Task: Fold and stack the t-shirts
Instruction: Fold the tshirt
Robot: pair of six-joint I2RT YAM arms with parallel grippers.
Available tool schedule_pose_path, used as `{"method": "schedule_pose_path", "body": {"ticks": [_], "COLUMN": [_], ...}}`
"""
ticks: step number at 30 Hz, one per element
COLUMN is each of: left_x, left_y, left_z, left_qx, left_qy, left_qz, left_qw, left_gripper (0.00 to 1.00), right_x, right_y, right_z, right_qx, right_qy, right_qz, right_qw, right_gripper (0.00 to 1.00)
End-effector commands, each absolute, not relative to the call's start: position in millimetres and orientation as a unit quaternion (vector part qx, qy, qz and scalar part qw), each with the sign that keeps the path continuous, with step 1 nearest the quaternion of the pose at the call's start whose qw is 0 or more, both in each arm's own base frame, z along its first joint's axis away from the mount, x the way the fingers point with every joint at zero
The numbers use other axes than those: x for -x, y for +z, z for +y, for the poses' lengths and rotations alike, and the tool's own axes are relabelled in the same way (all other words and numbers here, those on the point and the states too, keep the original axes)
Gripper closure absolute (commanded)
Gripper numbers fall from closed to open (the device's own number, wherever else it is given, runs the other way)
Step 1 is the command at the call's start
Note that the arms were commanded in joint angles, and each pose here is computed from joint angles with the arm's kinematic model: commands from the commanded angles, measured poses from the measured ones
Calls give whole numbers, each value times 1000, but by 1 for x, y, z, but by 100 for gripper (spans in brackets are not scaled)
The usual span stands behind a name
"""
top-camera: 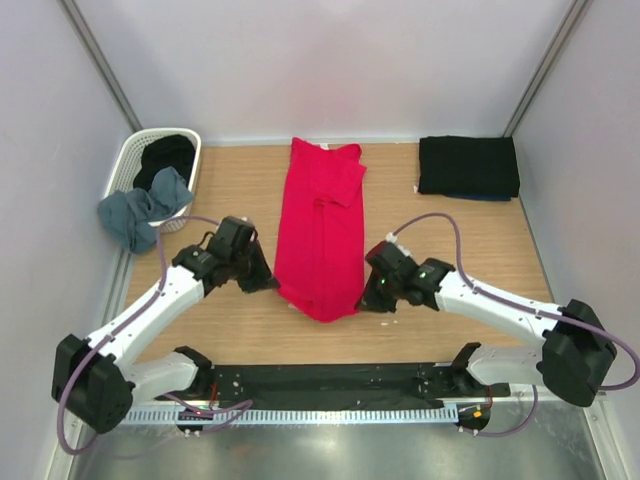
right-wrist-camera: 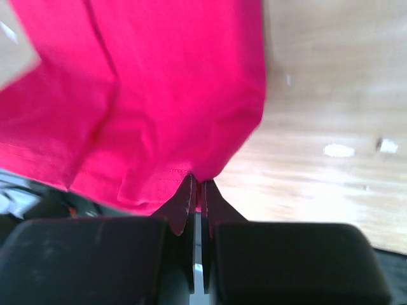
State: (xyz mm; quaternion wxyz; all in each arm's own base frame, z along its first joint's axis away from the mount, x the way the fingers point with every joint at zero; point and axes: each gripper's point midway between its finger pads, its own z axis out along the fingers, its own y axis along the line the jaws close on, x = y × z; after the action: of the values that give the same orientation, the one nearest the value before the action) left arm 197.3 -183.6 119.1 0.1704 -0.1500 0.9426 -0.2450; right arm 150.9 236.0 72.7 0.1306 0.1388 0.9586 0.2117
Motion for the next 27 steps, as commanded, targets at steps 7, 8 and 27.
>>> {"method": "schedule_pose_path", "body": {"ticks": [7, 8, 27], "left_x": [-271, -280, -373], "left_y": [148, 147, 148], "left_z": [-178, -178, -173], "left_qx": [124, 129, 151], "left_qy": [-206, -204, -171], "left_qz": [945, 945, 942], "left_qw": [221, 221, 246], "left_gripper": [100, 100, 100], "right_x": [-243, -248, -365], "right_y": [114, 115, 120], "right_z": [224, 226, 227], "right_qx": [-110, -105, -77], "right_qy": [209, 207, 205], "right_qz": [954, 955, 954], "right_qw": [184, 184, 202], "right_gripper": [99, 99, 99]}}
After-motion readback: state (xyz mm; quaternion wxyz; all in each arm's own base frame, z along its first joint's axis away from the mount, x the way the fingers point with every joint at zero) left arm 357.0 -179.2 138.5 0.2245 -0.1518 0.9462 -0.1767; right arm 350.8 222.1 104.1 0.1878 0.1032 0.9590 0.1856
